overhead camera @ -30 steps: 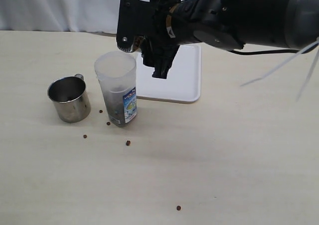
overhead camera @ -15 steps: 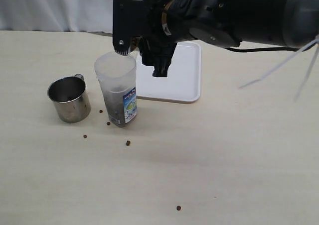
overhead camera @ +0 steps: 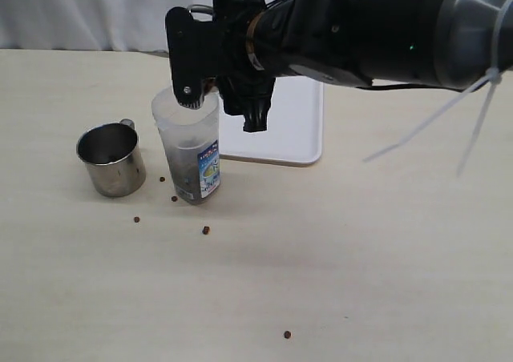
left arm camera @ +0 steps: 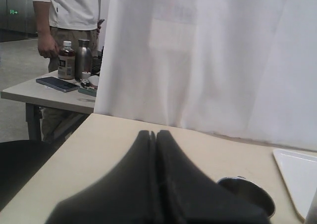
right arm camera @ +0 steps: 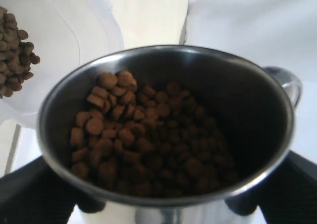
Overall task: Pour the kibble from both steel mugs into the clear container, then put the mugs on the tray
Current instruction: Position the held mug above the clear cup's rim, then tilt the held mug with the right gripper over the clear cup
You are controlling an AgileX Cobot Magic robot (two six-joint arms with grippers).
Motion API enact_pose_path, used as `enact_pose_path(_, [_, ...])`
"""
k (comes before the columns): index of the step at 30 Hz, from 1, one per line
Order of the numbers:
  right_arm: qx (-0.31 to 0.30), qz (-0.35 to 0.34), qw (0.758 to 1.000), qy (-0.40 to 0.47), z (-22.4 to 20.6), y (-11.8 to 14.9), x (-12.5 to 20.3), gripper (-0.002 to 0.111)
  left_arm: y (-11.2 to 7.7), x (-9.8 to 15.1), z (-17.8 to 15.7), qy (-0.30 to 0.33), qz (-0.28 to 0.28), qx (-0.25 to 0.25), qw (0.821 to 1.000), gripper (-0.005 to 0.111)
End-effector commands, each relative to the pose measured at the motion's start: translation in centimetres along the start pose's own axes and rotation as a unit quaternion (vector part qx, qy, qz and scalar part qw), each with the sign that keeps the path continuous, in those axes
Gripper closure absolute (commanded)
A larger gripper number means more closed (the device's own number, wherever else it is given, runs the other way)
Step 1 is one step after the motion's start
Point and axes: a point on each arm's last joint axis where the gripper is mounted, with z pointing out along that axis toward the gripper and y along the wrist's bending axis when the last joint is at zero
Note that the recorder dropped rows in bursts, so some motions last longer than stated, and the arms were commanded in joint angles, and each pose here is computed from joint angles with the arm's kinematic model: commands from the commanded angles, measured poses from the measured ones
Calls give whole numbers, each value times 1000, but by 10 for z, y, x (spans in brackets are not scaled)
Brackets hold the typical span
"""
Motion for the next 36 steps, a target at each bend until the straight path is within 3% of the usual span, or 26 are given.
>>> enact_pose_path(1, [20, -29, 999, -5, -3, -7, -2, 103, 0, 0, 0, -3, -1, 1, 1000, 107])
enact_pose_path(36, [61, -140, 988, -38, 4, -9, -10, 103, 0, 0, 0, -4, -1, 1, 1000, 107])
